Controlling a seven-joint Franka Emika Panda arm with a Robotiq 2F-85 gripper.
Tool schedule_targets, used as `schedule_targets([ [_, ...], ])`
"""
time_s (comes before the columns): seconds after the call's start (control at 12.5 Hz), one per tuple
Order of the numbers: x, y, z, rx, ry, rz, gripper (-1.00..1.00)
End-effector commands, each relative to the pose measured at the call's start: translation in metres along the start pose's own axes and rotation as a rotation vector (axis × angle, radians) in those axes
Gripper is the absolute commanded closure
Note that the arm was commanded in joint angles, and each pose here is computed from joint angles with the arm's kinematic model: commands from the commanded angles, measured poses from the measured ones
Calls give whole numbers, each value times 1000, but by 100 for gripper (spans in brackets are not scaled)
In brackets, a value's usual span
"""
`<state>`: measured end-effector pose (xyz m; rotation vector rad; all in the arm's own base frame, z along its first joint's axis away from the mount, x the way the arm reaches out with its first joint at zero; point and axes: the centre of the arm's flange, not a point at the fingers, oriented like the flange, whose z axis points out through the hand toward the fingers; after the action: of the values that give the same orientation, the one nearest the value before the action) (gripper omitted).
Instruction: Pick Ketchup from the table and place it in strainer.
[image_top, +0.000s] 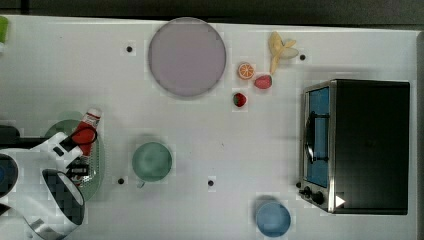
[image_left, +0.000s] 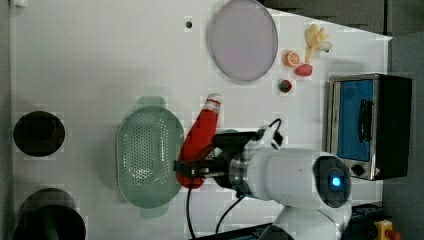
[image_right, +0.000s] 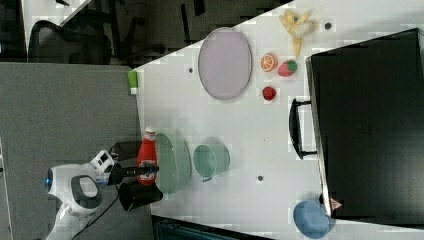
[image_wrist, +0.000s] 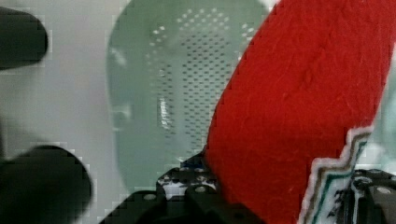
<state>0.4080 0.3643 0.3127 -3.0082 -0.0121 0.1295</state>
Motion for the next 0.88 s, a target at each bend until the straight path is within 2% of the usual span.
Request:
schedule_targets([
  [0.08,-6,-24,20,56,-17,133,-20],
  [0.32,-2,-28,48,99,-20,138,-26],
  [0.56,3,-18,67,73,-30,119,-88],
  [0.64,4,-20,64,78,-23,119,-100],
  [0.88,14,-18,40,89,28,132,-100],
])
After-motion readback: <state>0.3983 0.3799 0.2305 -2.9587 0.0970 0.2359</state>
